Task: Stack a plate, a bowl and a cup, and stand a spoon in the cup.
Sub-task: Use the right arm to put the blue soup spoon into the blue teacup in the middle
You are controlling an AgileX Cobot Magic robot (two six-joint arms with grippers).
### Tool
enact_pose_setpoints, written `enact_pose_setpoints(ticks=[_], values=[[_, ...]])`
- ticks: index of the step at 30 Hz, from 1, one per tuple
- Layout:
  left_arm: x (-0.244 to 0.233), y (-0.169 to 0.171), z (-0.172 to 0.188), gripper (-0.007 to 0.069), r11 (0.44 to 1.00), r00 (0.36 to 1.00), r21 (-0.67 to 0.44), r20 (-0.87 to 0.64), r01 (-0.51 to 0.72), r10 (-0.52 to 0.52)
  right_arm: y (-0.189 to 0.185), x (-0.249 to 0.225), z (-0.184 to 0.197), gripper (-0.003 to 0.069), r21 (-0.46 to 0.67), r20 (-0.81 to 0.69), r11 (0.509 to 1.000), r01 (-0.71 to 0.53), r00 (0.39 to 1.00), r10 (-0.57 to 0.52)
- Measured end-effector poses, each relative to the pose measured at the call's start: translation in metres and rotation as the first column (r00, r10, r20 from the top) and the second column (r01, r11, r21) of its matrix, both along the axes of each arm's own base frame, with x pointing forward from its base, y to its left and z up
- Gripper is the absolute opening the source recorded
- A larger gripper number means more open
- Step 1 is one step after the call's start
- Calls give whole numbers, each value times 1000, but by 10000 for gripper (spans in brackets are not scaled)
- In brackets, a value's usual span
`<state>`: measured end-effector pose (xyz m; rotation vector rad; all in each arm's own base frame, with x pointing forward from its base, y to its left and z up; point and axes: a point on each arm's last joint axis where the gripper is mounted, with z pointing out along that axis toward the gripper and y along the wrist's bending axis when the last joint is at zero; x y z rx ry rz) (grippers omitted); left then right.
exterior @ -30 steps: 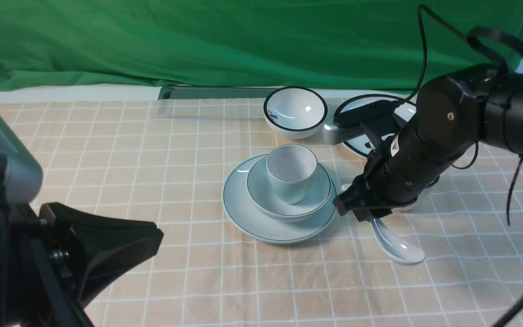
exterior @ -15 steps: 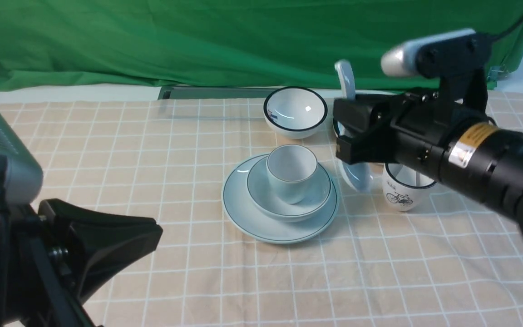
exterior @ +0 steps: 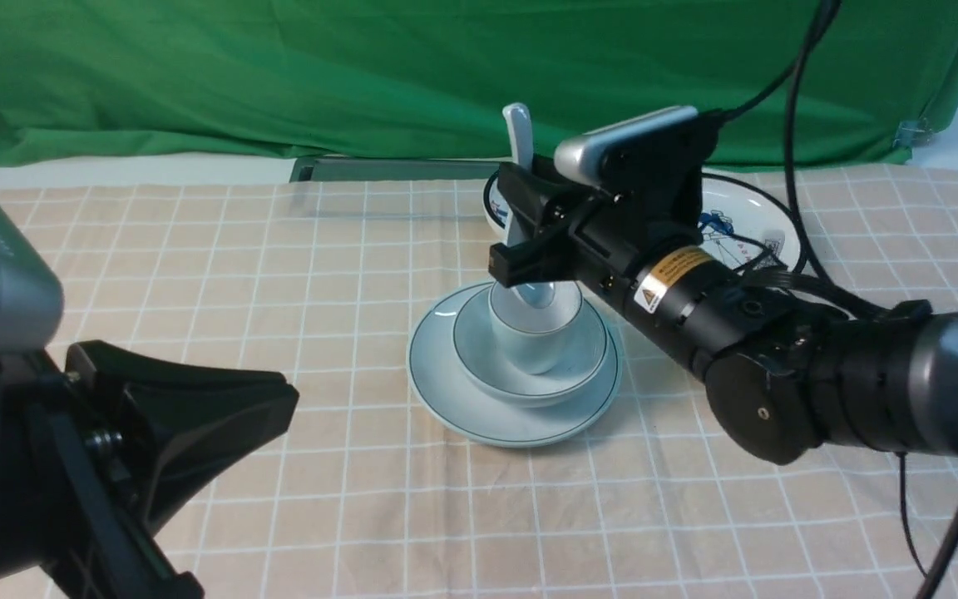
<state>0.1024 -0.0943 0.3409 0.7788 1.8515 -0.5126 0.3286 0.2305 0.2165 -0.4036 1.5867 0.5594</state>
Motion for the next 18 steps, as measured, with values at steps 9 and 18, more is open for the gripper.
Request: enact_pose_setpoints(ticks=[9, 18], values=[[0, 0, 0, 4, 1000, 1000, 3, 2, 0, 0, 4, 10, -43, 179, -61, -45, 998, 2, 999, -5], [1, 1, 0, 4, 1000, 1000, 18, 15, -2, 2, 2, 10, -41, 410, -52, -57, 999, 9, 998, -12]])
